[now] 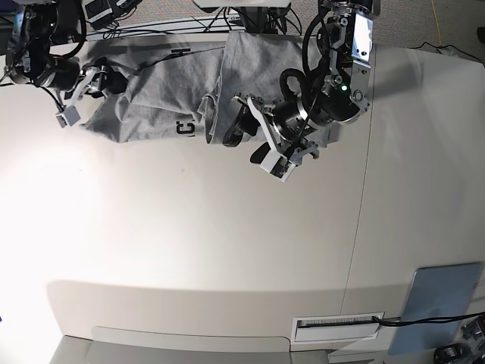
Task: Fold the T-shirt properly
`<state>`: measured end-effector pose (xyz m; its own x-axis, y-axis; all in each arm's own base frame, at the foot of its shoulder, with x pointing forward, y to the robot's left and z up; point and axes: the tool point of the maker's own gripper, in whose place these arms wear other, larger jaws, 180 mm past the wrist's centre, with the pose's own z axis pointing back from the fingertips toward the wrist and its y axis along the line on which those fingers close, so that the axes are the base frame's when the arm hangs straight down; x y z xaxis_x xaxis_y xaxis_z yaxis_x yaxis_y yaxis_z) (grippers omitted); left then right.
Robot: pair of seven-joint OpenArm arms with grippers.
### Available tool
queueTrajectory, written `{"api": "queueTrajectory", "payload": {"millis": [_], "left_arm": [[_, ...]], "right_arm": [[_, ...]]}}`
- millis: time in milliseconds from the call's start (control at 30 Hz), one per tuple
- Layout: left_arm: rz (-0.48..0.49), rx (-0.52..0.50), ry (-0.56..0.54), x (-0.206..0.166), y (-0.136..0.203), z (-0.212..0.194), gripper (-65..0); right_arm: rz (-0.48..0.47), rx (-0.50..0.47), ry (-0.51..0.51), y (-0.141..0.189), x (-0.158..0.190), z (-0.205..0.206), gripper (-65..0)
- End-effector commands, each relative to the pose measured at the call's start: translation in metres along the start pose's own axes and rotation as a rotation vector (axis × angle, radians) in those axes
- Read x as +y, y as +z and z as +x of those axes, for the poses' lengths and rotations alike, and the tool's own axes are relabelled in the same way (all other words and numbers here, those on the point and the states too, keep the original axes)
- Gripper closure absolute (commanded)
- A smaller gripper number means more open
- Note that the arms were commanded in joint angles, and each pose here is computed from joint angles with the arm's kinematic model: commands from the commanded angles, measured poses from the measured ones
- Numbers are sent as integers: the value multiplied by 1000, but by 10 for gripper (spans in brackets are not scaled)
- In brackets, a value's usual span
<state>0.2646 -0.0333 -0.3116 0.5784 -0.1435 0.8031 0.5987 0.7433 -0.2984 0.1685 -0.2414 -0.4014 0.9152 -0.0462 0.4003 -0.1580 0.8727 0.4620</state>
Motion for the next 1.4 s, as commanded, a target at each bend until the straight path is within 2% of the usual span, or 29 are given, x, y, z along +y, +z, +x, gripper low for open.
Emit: {"api": "queueTrajectory", "payload": {"millis": [0,67,167,200,367,500,633,767,900,1000,1033,1133,1200,1367], "left_arm": [[1,-46,-18,-1,2,14,-378],[29,-30,-36,3,2,10,-377],[55,-8,-48,7,3,3,-377],[60,-2,-49,8,3,1,-378],[84,35,-61,14,6,-12,-378],[101,66,-75,22,12,-23,-378],[111,86,-69,25,15,-31,-378],[106,81,-58,23,16,-35,-378],[105,81,-55,22,16,-36,-378],[105,80,-56,22,16,-36,-377],[105,80,-55,22,16,-36,-378],[105,80,-55,22,16,-36,-377],[105,80,-55,22,16,-36,-377],[105,81,-55,22,16,-36,-377]], "right_arm": [[-33,15,13,3,-6,-1,-364],[-62,5,23,1,-10,0,-253],[-101,-9,49,1,-17,2,-39],[-119,-12,57,1,-20,3,0],[-237,-92,71,13,-43,20,0],[-355,-184,75,50,-73,42,0],[-437,-225,84,84,-93,57,0],[-448,-195,105,90,-96,57,0],[-419,-149,198,86,-91,53,0],[-428,-119,216,86,-93,48,0],[-440,-109,220,87,-95,47,-37],[-471,-84,230,89,-100,44,-219],[-490,-68,234,91,-103,41,-294],[-585,-53,185,99,-119,38,-301]]}}
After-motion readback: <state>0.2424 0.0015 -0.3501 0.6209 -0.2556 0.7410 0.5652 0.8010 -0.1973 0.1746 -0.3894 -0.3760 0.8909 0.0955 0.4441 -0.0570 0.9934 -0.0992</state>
